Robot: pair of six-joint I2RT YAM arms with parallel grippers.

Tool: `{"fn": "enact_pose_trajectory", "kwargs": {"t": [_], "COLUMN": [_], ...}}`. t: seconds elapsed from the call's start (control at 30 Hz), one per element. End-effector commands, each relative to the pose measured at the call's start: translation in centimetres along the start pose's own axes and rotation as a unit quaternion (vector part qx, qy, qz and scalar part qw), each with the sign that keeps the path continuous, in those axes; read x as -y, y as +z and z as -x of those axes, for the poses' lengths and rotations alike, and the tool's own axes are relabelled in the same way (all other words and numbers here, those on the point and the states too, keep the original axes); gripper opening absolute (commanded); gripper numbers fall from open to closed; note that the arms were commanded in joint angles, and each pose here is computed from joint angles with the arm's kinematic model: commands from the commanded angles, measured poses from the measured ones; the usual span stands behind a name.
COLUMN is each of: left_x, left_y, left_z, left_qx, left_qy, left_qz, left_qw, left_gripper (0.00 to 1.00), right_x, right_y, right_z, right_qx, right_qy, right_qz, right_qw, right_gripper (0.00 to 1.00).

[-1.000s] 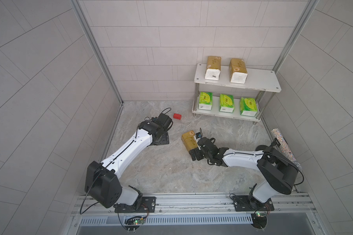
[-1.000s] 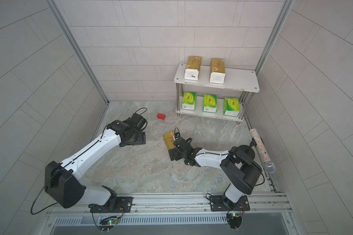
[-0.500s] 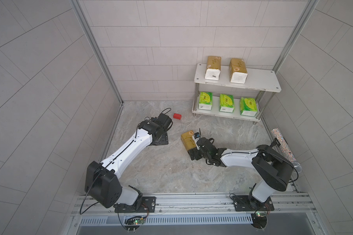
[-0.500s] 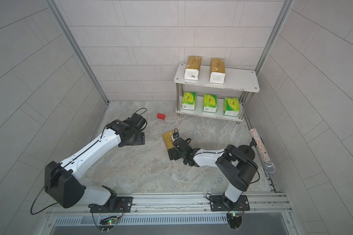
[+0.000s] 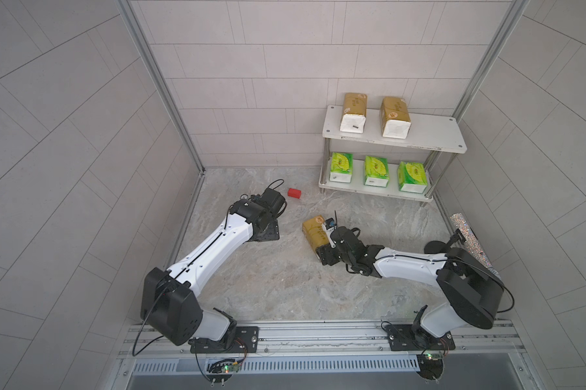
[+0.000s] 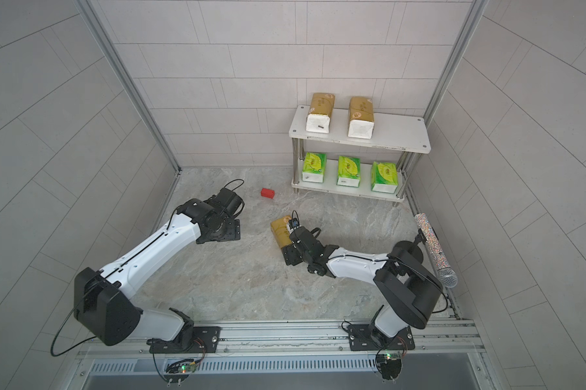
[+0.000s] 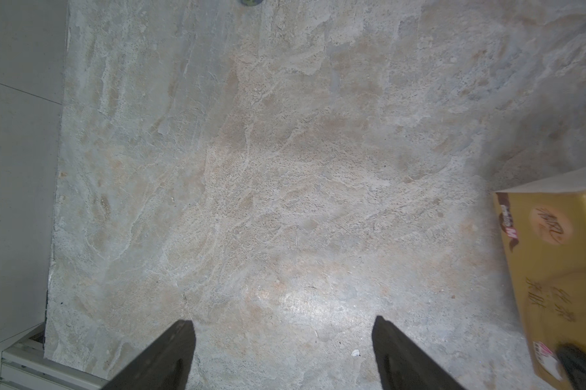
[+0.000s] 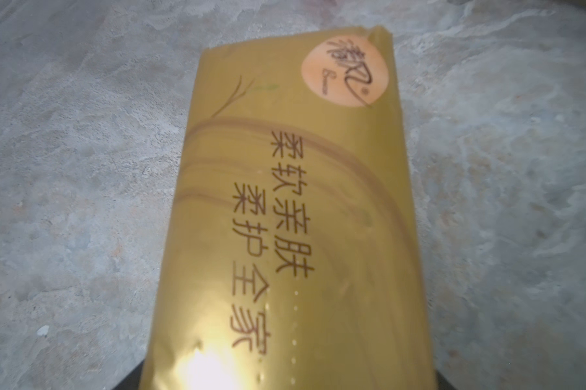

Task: Place the tissue boxes on the shelf by color
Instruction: Pick up the box of tissues from the center of the board, then place a box of tissues on the shelf.

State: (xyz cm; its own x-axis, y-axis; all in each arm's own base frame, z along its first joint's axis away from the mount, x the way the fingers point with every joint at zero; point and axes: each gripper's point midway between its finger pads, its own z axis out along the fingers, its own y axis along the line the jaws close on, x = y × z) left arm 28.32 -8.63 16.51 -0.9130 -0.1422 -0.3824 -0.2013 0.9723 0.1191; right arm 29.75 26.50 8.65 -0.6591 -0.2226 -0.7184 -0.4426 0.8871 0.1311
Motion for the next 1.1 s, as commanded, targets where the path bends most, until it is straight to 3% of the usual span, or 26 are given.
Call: {"fn": "enact_pose_trajectory", "kwargs": {"t": [0.0, 0.63, 0.87, 1.07], "left_x": [-0.5, 0.2, 0.3, 0.4], "left_y": [-0.4, 0.0, 0.2, 0.1], "left_z": [0.8, 1.9, 2.0, 2.2], "left_qx": [0.013, 0.024, 0.025, 0.028], "left_qy": [-0.001, 0.027, 0.035, 0.039], "left_qz": [0.009, 0.012, 0.012, 0.009], "left_qw": [1.0, 0.999, 0.999, 0.999], "left_gripper": [0.9, 0.9, 0.9, 0.9], "right_x": [0.3, 8.9, 12.2, 15.8], "right_y": [-2.7, -18.1, -22.6, -26.2], "right_z": [1.4, 7.7, 8.8, 9.6], "right_qx": [-0.003, -0.067, -0.061, -0.026], "right_qy": [-0.013, 0.114, 0.139, 0.156], "right_qz": [-0.008, -0.072, -0.108, -0.176], "right_qw": [1.0, 0.989, 0.982, 0.972], "right_gripper": [0.84, 0.79, 0.79, 0.8]}}
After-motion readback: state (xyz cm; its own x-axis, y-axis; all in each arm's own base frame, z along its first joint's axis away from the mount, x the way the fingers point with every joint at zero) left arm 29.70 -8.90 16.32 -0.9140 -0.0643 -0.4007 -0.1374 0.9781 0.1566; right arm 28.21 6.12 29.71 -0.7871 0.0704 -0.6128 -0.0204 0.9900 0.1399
